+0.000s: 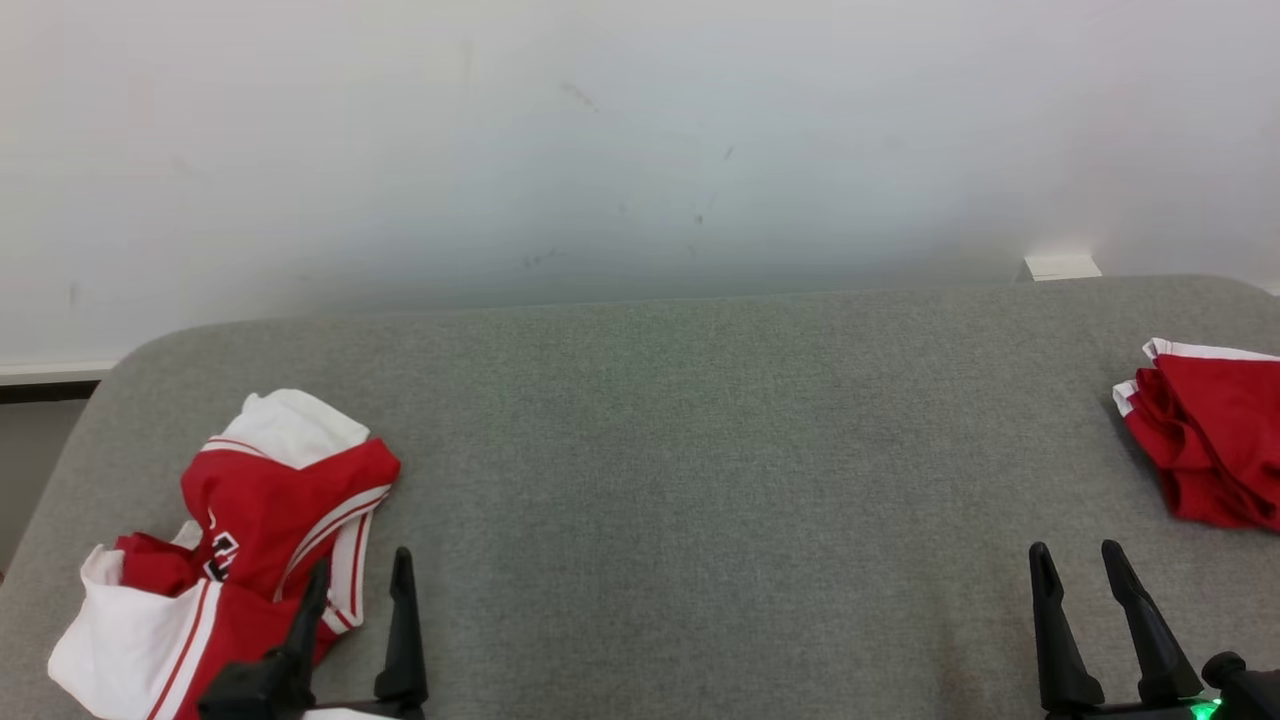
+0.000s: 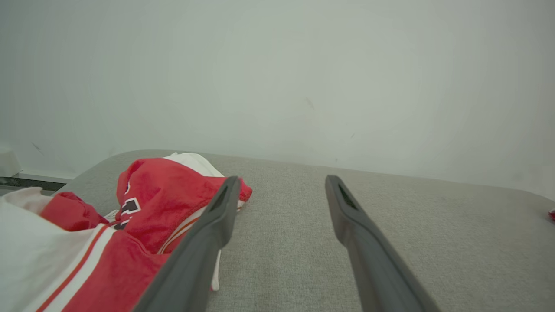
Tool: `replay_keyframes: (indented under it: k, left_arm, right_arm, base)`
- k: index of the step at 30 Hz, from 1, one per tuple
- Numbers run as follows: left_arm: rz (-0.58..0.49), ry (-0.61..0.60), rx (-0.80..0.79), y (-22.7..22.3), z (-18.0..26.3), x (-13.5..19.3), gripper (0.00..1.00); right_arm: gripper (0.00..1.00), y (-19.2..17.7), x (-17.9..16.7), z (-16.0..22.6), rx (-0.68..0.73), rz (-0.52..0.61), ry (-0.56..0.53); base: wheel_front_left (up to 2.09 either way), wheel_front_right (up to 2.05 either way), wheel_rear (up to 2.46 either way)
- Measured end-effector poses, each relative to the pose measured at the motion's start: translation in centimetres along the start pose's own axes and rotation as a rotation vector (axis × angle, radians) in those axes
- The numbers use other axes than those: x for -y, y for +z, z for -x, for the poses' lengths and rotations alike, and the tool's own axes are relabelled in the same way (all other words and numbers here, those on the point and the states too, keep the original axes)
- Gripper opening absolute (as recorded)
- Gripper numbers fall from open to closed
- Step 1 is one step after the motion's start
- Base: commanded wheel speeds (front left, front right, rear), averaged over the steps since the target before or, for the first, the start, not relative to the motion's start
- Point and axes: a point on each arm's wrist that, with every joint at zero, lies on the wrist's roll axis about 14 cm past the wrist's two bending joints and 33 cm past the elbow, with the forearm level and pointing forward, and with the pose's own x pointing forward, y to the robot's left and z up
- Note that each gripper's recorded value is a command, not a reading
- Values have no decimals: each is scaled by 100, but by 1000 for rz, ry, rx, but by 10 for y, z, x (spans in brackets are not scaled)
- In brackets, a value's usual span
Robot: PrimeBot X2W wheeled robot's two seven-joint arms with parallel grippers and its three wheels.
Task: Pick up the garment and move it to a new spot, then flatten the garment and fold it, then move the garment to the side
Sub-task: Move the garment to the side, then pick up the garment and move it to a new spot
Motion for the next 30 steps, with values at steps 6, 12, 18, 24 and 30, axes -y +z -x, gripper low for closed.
replay_keyframes:
  k: [6, 12, 18, 24, 30]
  left_arm:
    - [1, -15, -7, -3, -2, 4, 100]
    - [-2, -23, -9, -3, -3, 6, 100]
    - [-2, -27, -8, -3, -3, 7, 100]
    - [-6, -11, -7, -2, 0, 1, 100]
    - [-31, 68, 10, 5, 9, -25, 100]
  right_arm:
    - [100, 2, 0, -2, 8, 5, -2]
    - [100, 0, 0, -1, 2, 11, -1]
    - [100, -3, -2, -1, -7, 11, 3]
    - [100, -8, -10, -6, -19, -15, 24]
    - [100, -22, -37, -19, -62, -25, 113]
  base:
    - [0, 0, 0]
    - [0, 0, 0]
    - [0, 0, 0]
    - [0, 0, 0]
    - [0, 0, 0]
